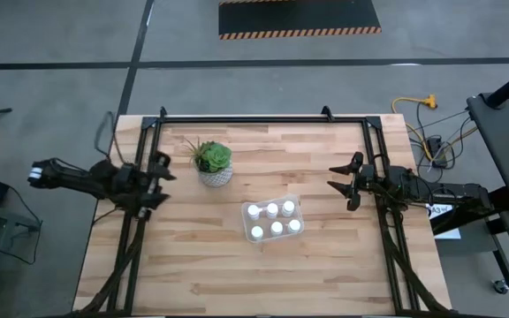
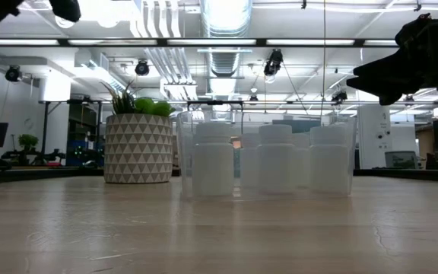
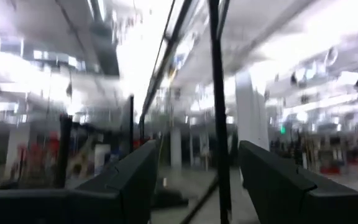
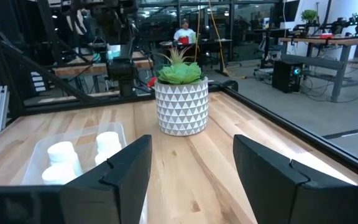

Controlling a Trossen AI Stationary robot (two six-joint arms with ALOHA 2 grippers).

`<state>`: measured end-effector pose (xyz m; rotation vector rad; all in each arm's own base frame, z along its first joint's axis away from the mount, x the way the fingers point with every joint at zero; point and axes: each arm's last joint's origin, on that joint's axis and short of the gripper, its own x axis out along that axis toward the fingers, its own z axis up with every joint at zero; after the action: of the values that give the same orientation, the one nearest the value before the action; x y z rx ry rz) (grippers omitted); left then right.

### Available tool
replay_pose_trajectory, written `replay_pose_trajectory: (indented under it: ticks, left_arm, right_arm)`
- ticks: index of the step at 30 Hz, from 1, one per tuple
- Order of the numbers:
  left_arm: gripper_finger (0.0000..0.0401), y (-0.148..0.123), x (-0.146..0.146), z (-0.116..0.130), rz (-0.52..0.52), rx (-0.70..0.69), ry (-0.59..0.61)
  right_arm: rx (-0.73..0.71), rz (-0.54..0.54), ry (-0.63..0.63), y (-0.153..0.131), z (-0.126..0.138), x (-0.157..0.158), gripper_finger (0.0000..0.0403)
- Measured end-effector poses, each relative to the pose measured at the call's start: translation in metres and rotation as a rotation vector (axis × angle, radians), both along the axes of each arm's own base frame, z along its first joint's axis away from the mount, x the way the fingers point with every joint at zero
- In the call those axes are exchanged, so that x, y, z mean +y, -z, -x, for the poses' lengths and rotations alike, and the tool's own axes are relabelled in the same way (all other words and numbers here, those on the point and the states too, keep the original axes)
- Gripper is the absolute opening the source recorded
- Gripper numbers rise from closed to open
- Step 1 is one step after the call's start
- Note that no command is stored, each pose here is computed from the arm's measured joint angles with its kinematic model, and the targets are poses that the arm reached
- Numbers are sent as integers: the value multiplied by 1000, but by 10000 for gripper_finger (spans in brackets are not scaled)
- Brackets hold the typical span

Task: Pick and place pill bottles into a basket
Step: Return to Home Position

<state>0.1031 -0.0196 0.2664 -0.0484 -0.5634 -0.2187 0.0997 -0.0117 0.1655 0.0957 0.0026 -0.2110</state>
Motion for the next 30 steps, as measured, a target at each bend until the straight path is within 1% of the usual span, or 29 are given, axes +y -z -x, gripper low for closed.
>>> replay_pose_trajectory:
  ticks: [6, 9, 12, 14, 16, 18, 20, 21, 30]
  left_arm:
    - [207, 6, 4, 23, 13, -132, 15]
    - [207, 17, 4, 29, 7, -145, 26]
    - [207, 25, 4, 34, 0, -189, 54]
    - [207, 37, 3, 29, -18, -137, 72]
    - [207, 39, 2, 27, -11, -119, 100]
    - [207, 44, 1, 23, 20, -43, 131]
    - [207, 52, 0, 16, 35, 66, 147]
    - [207, 54, 0, 14, 46, 93, 152]
    - [207, 72, -1, -1, 65, 310, 75]
  right_arm:
    - [0, 0, 0, 0, 0, 0, 215]
    - [0, 0, 0, 0, 0, 0, 215]
    - [0, 0, 0, 0, 0, 0, 215]
    - [0, 0, -1, 0, 0, 0, 215]
    - [0, 1, -1, 0, 0, 0, 215]
    - [0, 2, 0, 0, 0, 0, 215]
    - [0, 2, -1, 0, 0, 0, 215]
    - [0, 1, -1, 0, 0, 0, 215]
    - [-1, 1, -1, 0, 0, 0, 215]
